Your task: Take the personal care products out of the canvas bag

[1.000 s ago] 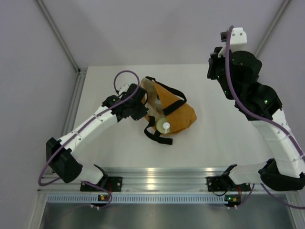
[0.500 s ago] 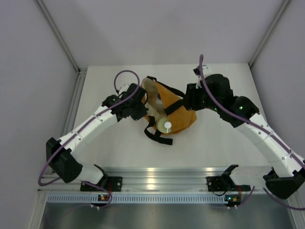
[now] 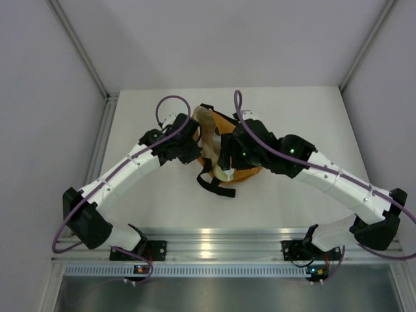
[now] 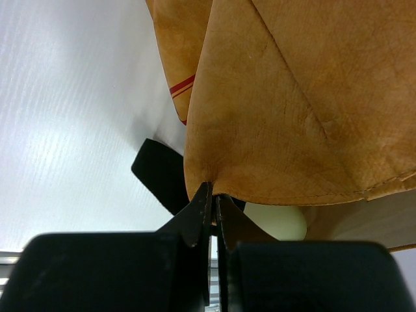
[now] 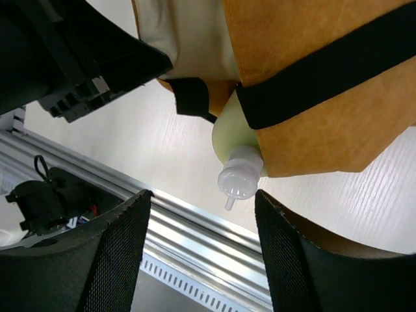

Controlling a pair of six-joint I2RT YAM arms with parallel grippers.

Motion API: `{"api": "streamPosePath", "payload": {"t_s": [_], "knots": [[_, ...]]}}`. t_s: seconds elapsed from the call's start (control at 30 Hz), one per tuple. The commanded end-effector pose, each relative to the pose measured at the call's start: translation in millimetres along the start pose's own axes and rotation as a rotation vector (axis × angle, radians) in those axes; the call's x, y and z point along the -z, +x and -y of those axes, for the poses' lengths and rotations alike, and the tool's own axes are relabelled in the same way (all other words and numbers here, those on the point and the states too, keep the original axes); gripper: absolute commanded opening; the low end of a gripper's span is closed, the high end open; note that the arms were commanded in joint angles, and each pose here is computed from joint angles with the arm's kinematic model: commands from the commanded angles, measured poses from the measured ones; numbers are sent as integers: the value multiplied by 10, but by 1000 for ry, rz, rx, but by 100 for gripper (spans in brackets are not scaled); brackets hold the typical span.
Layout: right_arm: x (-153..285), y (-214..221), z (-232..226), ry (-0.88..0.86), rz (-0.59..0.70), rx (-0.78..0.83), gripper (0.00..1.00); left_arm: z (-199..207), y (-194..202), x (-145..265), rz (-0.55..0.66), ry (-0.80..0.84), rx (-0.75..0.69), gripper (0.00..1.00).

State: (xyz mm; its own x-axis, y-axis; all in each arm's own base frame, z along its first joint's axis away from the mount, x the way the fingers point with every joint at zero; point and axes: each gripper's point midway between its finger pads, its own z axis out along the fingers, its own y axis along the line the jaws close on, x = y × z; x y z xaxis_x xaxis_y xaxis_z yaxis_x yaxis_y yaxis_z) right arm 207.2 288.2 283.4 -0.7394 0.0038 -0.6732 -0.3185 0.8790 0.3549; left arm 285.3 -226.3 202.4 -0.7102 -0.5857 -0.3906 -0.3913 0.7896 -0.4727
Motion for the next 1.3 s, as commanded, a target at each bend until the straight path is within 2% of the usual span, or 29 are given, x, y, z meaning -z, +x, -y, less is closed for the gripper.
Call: {"api": "streamPosePath", "payload": {"t_s": [0.0,0.43,0.63,0.83,0.93,0.97,1.07,1.13,1.23,1.27], "knots": [[40,27,19,82,1,-50,63,326,-175,313,41,142,39,0],[-367,294,267,233,-64,38,57,272,-158,352,40,145,49,0],[-508,368,277,239,-87,58,48,252,-155,346,42,141,44,0],[-576,463,355,269,-104,56,46,246,-156,359,43,144,45,0],[-594,502,385,276,-106,54,40,239,-160,372,46,146,44,0],[-594,498,386,273,-101,54,32,239,-160,372,46,146,44,0],[-588,441,387,277,-77,57,22,241,-155,374,43,147,44,0],[-589,408,390,282,-69,75,18,234,-148,370,41,145,43,0],[-579,347,384,284,-48,72,19,239,-147,371,40,147,43,0],[-577,335,385,283,-43,77,14,236,-148,378,40,149,43,0]]}}
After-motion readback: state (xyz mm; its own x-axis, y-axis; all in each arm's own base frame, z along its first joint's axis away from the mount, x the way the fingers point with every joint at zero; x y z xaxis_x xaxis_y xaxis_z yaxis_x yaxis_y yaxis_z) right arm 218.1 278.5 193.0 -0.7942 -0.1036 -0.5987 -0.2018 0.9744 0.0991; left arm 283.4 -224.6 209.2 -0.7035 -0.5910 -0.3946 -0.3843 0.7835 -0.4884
